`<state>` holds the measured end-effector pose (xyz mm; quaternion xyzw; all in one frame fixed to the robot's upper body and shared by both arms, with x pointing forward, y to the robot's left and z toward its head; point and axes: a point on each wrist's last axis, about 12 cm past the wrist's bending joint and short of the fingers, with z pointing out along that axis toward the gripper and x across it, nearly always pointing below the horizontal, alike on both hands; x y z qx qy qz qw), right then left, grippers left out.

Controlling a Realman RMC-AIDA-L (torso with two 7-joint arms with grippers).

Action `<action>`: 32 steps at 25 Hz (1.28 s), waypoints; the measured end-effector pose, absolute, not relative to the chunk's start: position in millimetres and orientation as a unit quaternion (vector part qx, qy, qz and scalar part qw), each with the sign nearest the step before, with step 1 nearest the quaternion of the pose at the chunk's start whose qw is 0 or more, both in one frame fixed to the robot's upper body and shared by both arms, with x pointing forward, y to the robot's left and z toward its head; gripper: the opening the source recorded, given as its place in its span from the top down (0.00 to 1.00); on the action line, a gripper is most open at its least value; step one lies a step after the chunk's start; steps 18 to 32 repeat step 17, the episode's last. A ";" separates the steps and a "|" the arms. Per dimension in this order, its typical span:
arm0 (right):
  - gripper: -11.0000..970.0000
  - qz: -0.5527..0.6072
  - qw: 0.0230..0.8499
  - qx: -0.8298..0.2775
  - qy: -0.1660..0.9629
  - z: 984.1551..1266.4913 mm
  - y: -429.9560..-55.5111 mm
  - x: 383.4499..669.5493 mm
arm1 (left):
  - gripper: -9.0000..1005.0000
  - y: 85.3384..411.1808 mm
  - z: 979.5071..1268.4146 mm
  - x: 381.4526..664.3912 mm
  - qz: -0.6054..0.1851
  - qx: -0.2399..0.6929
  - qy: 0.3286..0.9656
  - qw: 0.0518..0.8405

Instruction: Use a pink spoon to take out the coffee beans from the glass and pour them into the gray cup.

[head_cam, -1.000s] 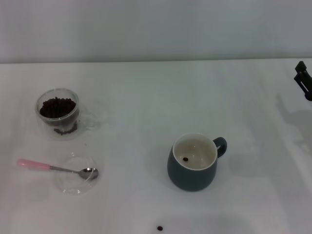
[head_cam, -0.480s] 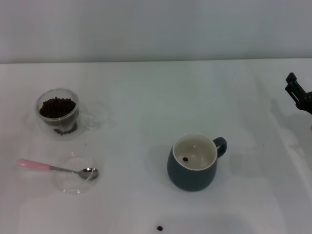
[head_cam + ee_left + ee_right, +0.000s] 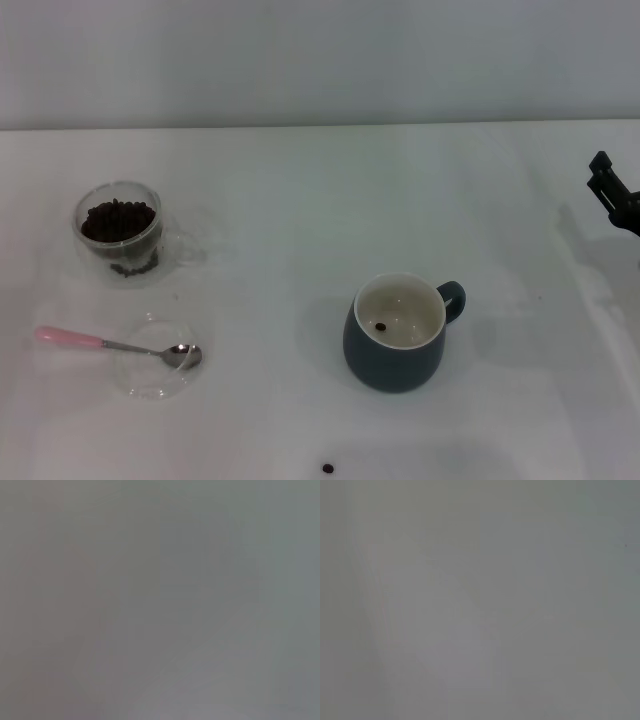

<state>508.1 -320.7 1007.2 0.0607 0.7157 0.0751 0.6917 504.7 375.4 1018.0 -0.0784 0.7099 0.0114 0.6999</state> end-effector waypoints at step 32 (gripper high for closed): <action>0.10 0.080 0.696 0.060 0.712 1007.9 -318.8 506.3 | 0.11 376.5 1015.6 500.7 0.043 -0.140 0.688 0.711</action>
